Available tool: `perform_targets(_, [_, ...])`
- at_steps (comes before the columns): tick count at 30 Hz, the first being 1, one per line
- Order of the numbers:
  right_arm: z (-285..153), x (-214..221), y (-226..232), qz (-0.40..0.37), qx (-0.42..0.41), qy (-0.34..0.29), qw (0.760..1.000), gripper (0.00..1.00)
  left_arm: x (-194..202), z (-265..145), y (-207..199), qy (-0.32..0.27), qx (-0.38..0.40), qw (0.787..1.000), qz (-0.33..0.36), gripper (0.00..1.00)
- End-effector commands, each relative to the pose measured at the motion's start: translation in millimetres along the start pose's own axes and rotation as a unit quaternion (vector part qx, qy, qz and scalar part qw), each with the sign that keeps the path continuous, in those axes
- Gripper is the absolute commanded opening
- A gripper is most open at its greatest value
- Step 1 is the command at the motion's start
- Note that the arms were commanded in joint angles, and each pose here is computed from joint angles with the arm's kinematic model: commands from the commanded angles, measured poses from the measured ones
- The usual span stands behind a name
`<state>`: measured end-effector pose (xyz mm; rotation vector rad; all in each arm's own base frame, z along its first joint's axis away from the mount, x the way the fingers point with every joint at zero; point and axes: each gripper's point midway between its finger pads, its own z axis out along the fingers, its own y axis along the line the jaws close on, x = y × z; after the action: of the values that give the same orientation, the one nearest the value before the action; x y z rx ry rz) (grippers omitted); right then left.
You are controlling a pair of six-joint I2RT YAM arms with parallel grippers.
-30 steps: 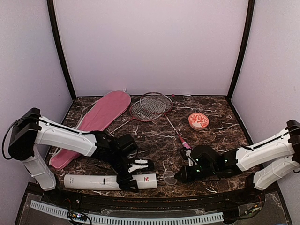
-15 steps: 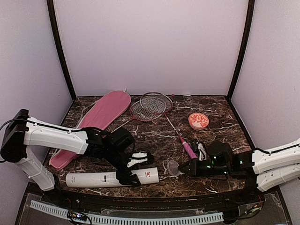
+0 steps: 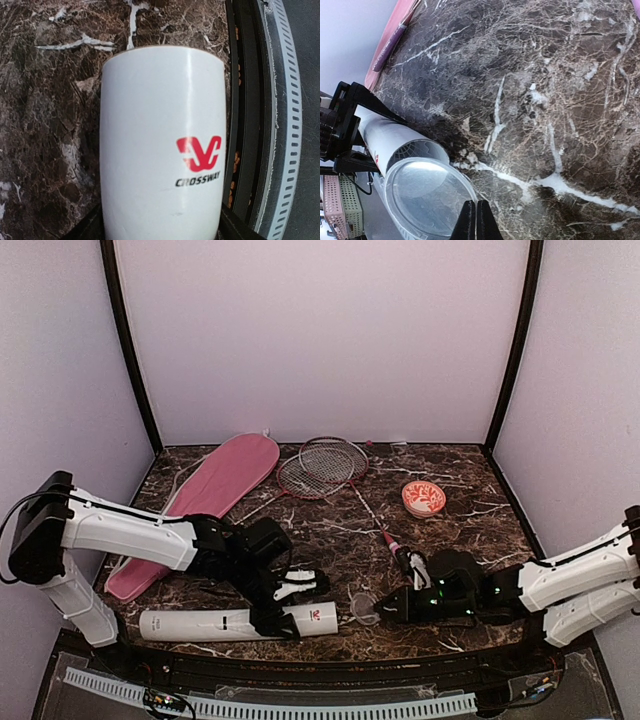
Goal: Pack up the badminton gear
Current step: Pick up the shuttle tube from the center of the board, then close the tube cap on the shuttle tube.
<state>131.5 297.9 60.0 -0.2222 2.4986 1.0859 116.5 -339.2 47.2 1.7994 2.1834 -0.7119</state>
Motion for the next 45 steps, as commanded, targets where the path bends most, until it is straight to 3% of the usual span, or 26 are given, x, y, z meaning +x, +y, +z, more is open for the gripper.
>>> perform_targets(1, [-7.2,-12.1,27.6,0.008,-0.064,-0.021,0.998,0.00,-20.2,-26.9,-6.3,-0.048,-0.011,0.999,0.015,0.68])
perform_targets(14, [-25.8,-31.4,42.7,-0.002,-0.071,-0.056,0.996,0.00,-45.3,-57.2,-9.0,-0.100,-0.031,0.994,0.033,0.68])
perform_targets(31, [-5.3,-34.9,69.4,-0.025,-0.090,-0.043,0.995,0.00,-52.5,-67.8,-12.0,-0.118,-0.033,0.992,0.037,0.68])
perform_targets(45, [-1.5,-31.5,88.6,0.006,-0.155,-0.045,0.987,0.00,-56.7,-73.5,-12.0,-0.131,-0.039,0.990,0.037,0.68])
